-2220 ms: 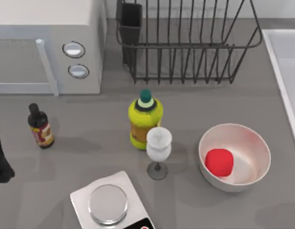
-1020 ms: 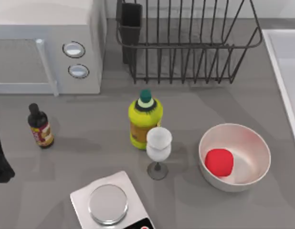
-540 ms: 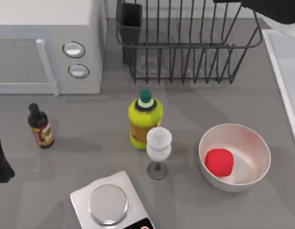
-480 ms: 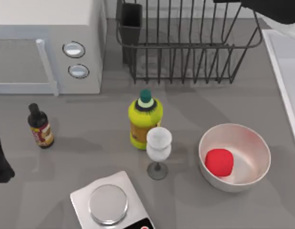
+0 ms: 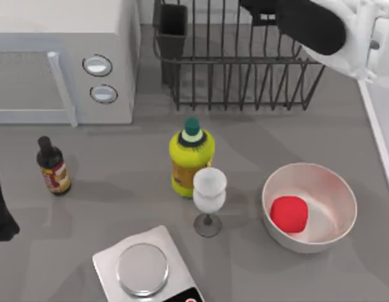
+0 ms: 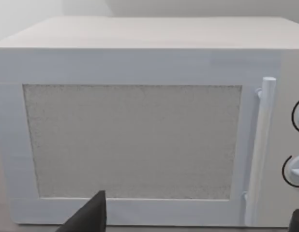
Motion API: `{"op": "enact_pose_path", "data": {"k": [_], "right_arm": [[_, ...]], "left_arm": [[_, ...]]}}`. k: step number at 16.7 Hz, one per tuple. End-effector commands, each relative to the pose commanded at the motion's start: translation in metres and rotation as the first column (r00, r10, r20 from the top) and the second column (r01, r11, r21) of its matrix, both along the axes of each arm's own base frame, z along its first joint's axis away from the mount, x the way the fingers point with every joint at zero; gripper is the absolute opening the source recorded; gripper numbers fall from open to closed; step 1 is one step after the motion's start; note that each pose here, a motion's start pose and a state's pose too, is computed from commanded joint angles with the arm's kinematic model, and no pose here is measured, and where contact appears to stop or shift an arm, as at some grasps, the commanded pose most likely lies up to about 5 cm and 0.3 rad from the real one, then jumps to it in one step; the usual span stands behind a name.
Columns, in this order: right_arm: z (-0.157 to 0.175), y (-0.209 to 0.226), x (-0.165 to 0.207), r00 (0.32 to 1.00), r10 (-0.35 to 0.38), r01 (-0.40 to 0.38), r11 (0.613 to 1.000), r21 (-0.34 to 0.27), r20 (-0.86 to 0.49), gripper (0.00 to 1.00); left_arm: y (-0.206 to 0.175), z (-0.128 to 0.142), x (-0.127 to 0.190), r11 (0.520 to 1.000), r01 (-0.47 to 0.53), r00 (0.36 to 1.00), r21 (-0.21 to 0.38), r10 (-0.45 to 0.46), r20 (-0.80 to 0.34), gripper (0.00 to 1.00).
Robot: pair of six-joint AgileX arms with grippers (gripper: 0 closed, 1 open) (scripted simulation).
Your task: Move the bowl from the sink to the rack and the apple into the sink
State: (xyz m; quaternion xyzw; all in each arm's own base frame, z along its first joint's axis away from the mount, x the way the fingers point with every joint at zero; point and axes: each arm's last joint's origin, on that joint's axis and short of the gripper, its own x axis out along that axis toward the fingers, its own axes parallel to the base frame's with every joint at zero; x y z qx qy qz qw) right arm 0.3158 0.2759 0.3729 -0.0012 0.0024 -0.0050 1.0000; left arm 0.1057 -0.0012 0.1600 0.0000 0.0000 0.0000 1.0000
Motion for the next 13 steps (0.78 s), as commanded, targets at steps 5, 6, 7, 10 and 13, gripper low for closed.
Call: {"op": "enact_pose_path", "data": {"k": [5, 6, 7, 10, 13], "right_arm": [[-0.086, 0.003, 0.045, 1.0, 0.002, -0.003, 1.0, 0.013, 0.014, 0.0], [-0.103, 0.0, 0.051, 1.0, 0.002, -0.002, 1.0, 0.014, 0.015, 0.0], [-0.118, -0.003, 0.056, 1.0, 0.002, -0.002, 1.0, 0.013, 0.015, 0.0], [-0.15, -0.012, 0.066, 1.0, 0.0, 0.0, 1.0, 0.004, 0.007, 0.0], [-0.154, -0.014, 0.067, 1.0, 0.0, 0.0, 1.0, 0.002, 0.005, 0.0]], "left_arm": [[0.0, 0.0, 0.0, 1.0, 0.0, 1.0, 0.0, 0.0, 0.0, 1.0], [0.0, 0.0, 0.0, 1.0, 0.0, 1.0, 0.0, 0.0, 0.0, 1.0], [0.0, 0.0, 0.0, 1.0, 0.0, 1.0, 0.0, 0.0, 0.0, 1.0], [0.0, 0.0, 0.0, 1.0, 0.0, 1.0, 0.0, 0.0, 0.0, 1.0], [0.0, 0.0, 0.0, 1.0, 0.0, 1.0, 0.0, 0.0, 0.0, 1.0]]}}
